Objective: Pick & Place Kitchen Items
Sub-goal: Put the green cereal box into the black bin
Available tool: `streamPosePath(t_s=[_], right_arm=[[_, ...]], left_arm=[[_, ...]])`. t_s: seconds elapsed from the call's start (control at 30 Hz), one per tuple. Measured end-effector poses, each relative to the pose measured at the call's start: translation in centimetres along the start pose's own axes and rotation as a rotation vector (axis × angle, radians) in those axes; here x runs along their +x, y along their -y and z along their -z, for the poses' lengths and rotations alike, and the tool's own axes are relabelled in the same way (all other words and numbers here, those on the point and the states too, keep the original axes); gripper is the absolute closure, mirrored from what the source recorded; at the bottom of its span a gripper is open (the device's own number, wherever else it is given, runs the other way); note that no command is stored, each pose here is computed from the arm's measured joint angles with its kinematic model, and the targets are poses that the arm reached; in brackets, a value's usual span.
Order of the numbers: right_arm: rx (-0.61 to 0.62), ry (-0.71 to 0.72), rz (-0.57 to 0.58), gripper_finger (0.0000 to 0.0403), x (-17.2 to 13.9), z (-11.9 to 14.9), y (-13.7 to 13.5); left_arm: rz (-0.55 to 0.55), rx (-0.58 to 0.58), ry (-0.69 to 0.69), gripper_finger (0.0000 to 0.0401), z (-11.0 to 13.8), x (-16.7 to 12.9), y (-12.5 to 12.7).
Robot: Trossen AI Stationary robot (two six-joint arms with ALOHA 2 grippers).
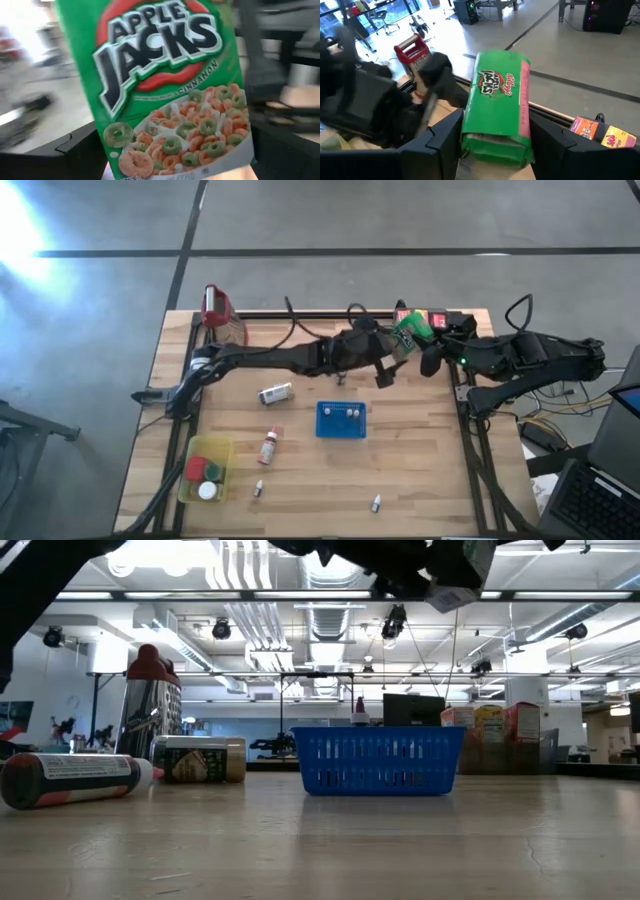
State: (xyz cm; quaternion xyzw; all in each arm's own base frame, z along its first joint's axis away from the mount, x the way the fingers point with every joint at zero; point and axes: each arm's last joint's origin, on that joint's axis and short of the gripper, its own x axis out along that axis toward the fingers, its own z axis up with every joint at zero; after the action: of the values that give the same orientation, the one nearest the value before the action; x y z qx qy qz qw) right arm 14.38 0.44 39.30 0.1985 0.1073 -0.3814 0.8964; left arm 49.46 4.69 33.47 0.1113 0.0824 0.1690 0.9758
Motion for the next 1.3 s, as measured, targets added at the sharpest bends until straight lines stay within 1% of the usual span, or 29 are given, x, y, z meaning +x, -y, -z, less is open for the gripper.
streamPosePath(t_s=[0.07, 0.1, 0.17, 0.23, 0.3, 0.37, 0.47, 0.8, 0.93, 1.2, 1.3], right_arm=[[-0.004, -0.002, 0.001, 0.0218, 0.0, 0.0, 0.0], [-0.004, -0.002, 0.002, 0.0218, 0.0, 0.0, 0.0], [-0.005, -0.003, 0.002, 0.0221, 0.0, 0.0, 0.0], [-0.009, -0.005, 0.003, 0.0226, 0.0, 0.1, 0.0], [-0.010, -0.002, 0.008, 0.0230, 0.0, 0.1, 0.0], [-0.009, 0.001, 0.010, 0.0235, 0.0, 0.0, 0.1], [-0.010, 0.004, 0.013, 0.0242, 0.0, 0.0, 0.1], [-0.006, 0.006, 0.012, 0.0260, 0.0, 0.0, 0.1], [-0.006, 0.005, 0.011, 0.0266, 0.0, 0.1, 0.1], [-0.006, 0.004, 0.011, 0.0258, 0.0, 0.1, 0.1], [-0.008, 0.001, 0.009, 0.0261, 0.0, 0.1, 0.1]], left_arm=[[0.130, 0.020, 0.012, 0.0010, 0.2, 0.2, -0.6], [0.163, 0.019, 0.008, 0.0011, 0.2, 0.3, -0.9], [0.172, 0.017, -0.004, 0.0011, 0.3, 0.3, -1.1], [0.118, 0.020, -0.024, 0.0011, 0.2, 0.2, -1.1], [0.027, 0.013, -0.049, 0.0011, 0.2, 0.1, -1.2], [-0.009, 0.016, -0.056, 0.0011, 0.2, 0.1, -1.2], [-0.015, 0.036, -0.058, 0.0010, 0.3, 0.2, -1.4], [-0.028, 0.029, -0.029, 0.0009, 0.1, 0.2, -1.3], [-0.029, 0.045, -0.024, 0.0009, 0.0, 0.2, -1.3], [-0.029, 0.048, -0.023, 0.0009, 0.0, 0.2, -1.3], [-0.028, 0.051, -0.019, 0.0004, 0.0, 0.2, -1.3]])
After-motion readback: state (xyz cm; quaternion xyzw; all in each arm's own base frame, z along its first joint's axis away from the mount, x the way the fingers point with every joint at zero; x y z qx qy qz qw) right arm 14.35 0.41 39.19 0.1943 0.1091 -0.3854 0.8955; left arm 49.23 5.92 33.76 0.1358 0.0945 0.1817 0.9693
